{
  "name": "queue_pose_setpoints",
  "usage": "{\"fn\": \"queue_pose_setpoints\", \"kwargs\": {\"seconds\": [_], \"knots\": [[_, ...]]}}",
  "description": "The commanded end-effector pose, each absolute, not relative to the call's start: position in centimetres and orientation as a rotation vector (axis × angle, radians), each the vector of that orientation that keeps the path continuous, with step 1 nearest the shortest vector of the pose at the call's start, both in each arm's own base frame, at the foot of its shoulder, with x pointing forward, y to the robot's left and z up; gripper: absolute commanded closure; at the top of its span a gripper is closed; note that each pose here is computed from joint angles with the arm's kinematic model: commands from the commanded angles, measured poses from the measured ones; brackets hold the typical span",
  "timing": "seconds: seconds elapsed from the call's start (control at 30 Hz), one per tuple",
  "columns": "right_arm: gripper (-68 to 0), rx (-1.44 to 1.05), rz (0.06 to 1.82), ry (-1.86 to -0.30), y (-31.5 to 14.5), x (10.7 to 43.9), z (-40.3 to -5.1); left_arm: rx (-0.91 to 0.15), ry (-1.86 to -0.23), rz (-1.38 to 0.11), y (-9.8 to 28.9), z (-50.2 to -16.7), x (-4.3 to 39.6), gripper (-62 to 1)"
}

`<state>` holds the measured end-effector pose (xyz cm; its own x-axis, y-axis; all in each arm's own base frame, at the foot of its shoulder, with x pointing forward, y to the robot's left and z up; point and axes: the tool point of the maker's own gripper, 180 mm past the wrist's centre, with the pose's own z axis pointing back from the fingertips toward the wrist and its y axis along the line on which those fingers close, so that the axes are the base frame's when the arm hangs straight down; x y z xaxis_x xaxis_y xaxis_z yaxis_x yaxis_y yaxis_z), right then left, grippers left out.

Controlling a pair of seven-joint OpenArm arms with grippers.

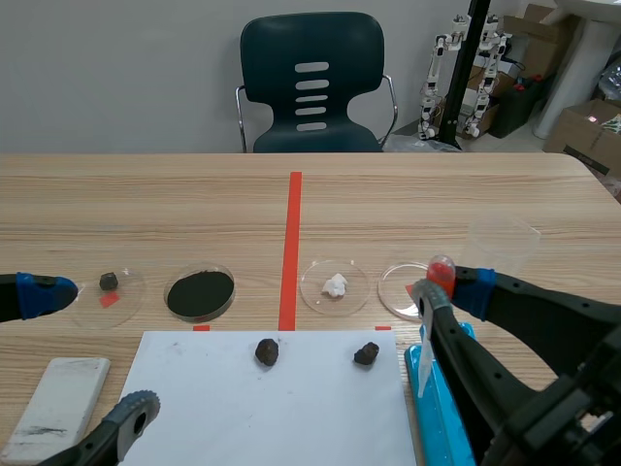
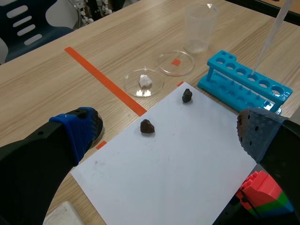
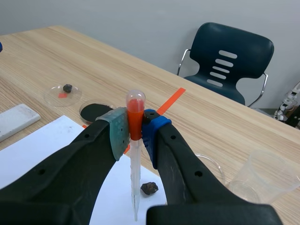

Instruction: Squeeze the dropper onto the mineral

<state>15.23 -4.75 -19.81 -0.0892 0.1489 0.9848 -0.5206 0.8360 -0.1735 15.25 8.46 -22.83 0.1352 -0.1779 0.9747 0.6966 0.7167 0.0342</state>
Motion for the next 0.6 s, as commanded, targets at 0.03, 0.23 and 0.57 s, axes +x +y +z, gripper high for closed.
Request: {"fn": "queue_pose_setpoints", "kwargs": {"seconds": [0.03, 0.23, 0.57], "knots": [[-7.7, 0.303, 0.562, -1.602, -4.8, 15.5, -19.0, -0.506, -1.32, -0.659, 8.2, -22.1, 15.5, -62.2], [-7.7, 0.303, 0.562, -1.603, -4.8, 15.5, -19.0, -0.506, -1.32, -0.659, 8.2, -22.1, 15.5, -62.2], [-7.7, 0.273, 0.579, -1.619, -5.0, 16.9, -18.8, -0.506, -1.32, -0.659, 8.2, -22.1, 15.5, -62.2]]}}
